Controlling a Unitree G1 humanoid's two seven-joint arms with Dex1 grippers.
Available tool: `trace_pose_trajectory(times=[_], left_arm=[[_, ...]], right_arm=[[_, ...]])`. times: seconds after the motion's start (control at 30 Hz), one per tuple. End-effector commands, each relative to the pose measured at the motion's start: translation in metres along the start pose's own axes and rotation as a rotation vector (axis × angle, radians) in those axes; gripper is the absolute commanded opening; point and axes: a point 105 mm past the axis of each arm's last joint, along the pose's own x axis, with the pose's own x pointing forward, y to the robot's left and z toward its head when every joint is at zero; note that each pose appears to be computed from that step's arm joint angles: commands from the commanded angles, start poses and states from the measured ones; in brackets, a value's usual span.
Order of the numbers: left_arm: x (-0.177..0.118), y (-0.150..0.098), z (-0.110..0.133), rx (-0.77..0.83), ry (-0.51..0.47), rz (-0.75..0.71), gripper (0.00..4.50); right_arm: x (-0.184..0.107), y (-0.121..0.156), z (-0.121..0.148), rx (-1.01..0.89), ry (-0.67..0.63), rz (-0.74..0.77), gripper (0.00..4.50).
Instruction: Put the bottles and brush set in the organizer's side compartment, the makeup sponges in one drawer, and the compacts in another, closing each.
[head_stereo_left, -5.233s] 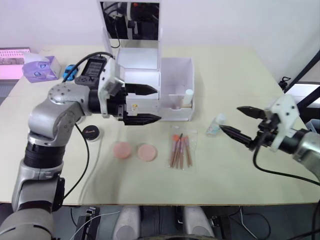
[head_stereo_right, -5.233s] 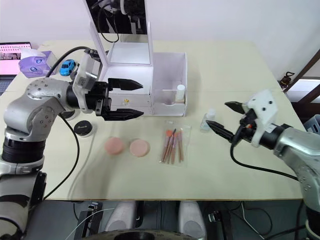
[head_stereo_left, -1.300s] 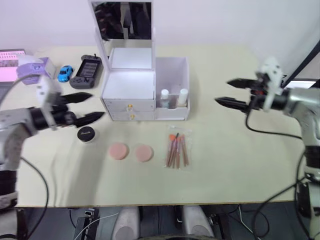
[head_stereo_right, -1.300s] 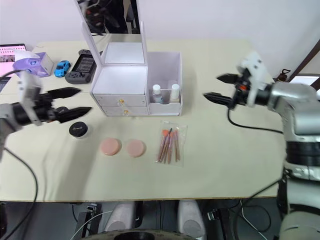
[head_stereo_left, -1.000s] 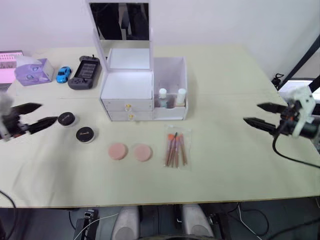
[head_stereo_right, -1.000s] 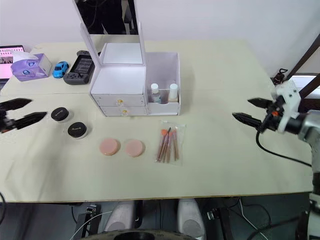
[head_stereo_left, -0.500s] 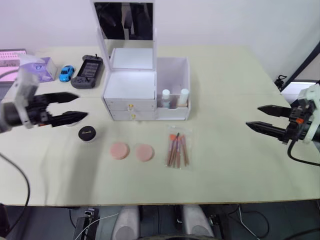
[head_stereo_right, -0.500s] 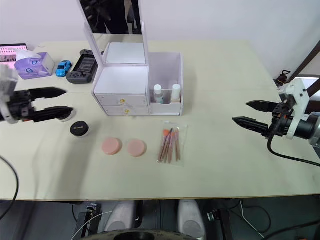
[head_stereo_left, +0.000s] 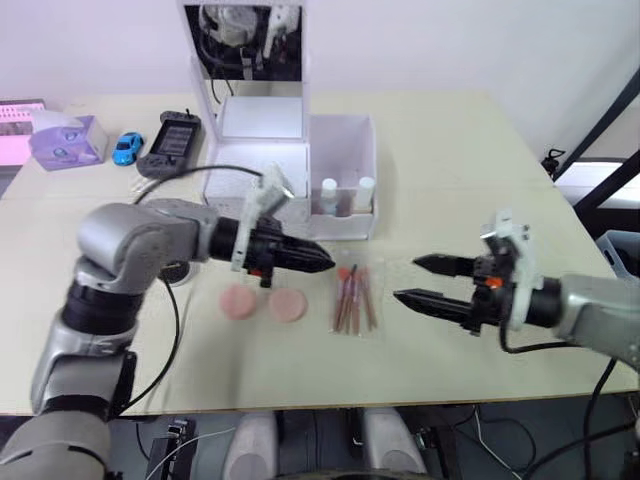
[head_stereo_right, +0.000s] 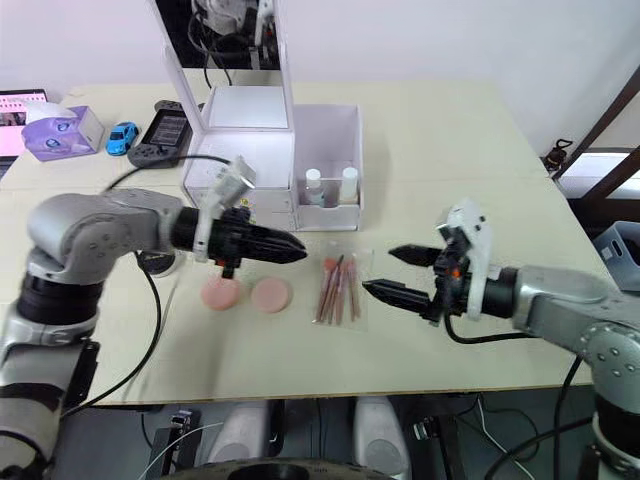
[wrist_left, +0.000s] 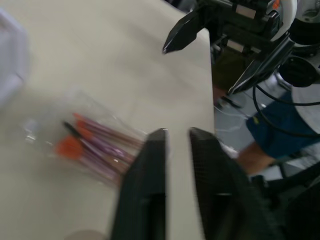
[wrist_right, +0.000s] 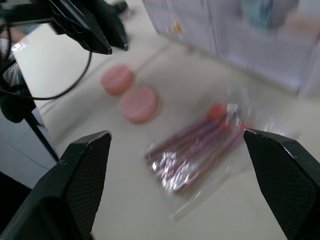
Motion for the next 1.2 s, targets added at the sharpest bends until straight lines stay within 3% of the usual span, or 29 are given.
trace_pose_trajectory(times=[0.03, 0.13, 0.27, 0.37, 0.5, 0.63, 0.93, 1.2], left_arm=[[0.011, 0.006, -0.012, 0.059, 0.072, 0.038, 0.06], [0.017, 0.016, -0.02, 0.106, 0.103, 0.085, 0.06], [0.024, 0.029, -0.023, 0.138, 0.098, 0.148, 0.06], [0.036, 0.029, -0.042, 0.156, 0.146, 0.14, 0.06], [0.045, 0.035, -0.053, 0.122, 0.137, 0.177, 0.06], [0.044, 0.043, -0.067, 0.148, 0.212, 0.233, 0.06], [0.039, 0.05, -0.073, 0.177, 0.263, 0.291, 0.06], [0.035, 0.051, -0.072, 0.179, 0.258, 0.302, 0.06]], right_arm=[[0.015, -0.008, -0.009, 0.2, -0.014, -0.027, 4.5], [0.025, -0.02, -0.023, 0.365, 0.017, -0.065, 4.5], [0.035, -0.019, -0.022, 0.516, -0.002, -0.033, 4.5], [0.043, -0.025, -0.031, 0.634, 0.04, -0.058, 4.5], [0.045, -0.034, -0.035, 0.664, 0.099, -0.093, 4.5], [0.057, -0.031, -0.037, 0.677, 0.151, -0.046, 4.5], [0.09, -0.034, -0.043, 0.703, 0.21, 0.027, 4.5], [0.101, -0.036, -0.05, 0.727, 0.25, 0.075, 4.5]])
